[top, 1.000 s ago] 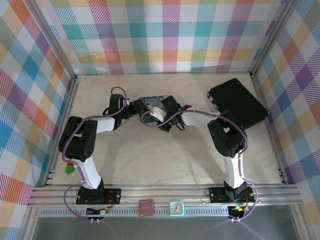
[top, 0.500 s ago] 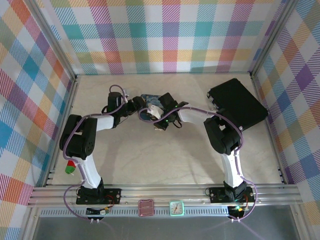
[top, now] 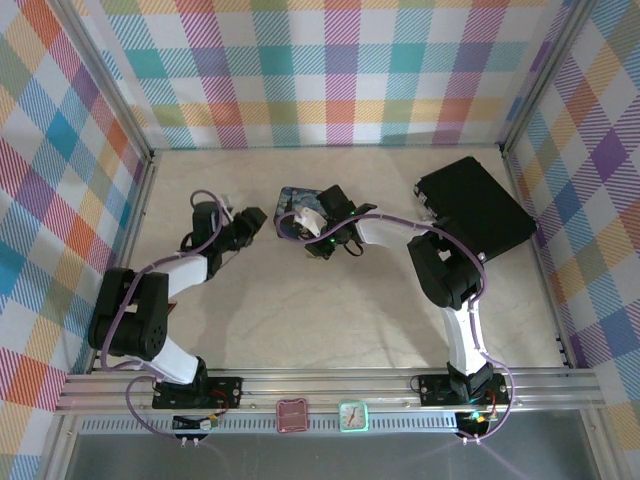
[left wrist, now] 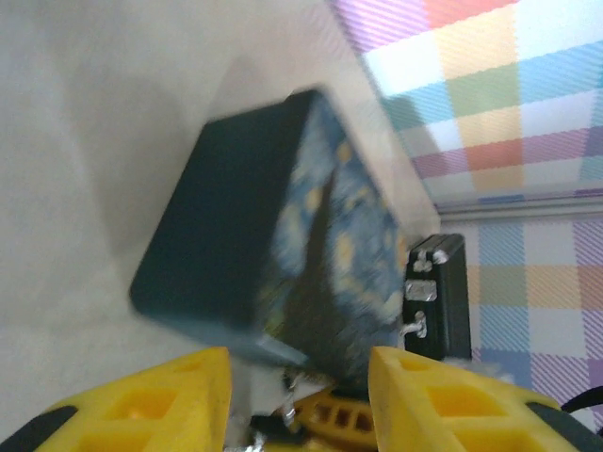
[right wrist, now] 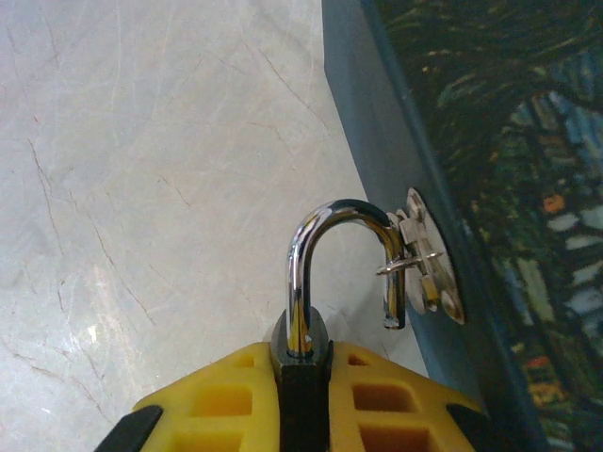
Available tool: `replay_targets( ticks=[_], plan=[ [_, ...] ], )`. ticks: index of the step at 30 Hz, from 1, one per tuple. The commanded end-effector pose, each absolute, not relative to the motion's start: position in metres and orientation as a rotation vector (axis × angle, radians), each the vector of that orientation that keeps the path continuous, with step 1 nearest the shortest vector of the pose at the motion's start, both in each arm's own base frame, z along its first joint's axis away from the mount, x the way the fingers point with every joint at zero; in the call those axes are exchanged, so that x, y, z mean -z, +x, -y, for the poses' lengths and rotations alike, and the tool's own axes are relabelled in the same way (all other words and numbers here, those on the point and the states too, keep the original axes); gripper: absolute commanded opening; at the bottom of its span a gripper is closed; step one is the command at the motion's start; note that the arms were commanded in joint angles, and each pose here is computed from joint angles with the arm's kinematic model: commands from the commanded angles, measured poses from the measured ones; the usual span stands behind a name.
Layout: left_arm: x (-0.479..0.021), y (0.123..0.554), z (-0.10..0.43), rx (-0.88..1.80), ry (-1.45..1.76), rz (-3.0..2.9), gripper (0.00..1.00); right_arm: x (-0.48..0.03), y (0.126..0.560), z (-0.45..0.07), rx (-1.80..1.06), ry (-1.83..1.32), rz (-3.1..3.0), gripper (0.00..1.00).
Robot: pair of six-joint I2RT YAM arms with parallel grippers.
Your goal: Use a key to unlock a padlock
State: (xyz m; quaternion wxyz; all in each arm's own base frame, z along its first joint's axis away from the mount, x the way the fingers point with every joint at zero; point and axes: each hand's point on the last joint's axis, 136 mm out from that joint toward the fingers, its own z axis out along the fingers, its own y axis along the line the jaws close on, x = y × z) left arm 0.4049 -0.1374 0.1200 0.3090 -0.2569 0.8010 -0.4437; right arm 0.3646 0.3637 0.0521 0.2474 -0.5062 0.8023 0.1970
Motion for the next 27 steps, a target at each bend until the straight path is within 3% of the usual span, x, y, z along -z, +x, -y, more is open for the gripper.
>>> replay_targets(
  ticks=[1, 8, 14, 17, 21, 27],
  plan=[
    [-0.124, 0.402, 0.163, 1.304, -0.753, -2.015, 0.43, -0.06, 0.361, -0.376, -0.625, -1.351, -2.16, 0.0],
    [-0.106, 0.405, 0.212, 1.366, -0.755, -1.992, 0.44, -0.061, 0.357, -0.376, -0.652, -1.344, -2.155, 0.0],
    [-0.086, 0.406, 0.215, 1.313, -0.797, -1.98, 0.41, -0.061, 0.356, -0.375, -0.65, -1.348, -2.148, 0.0],
    [-0.079, 0.408, 0.218, 1.306, -0.799, -1.99, 0.37, -0.062, 0.355, -0.377, -0.664, -1.345, -2.142, 0.0],
    [-0.075, 0.412, 0.228, 1.329, -0.781, -2.001, 0.23, -0.062, 0.354, -0.378, -0.677, -1.342, -2.138, 0.0],
    [-0.066, 0.406, 0.236, 1.335, -0.772, -2.033, 0.2, -0.064, 0.354, -0.379, -0.68, -1.336, -2.132, 0.0]
  ],
)
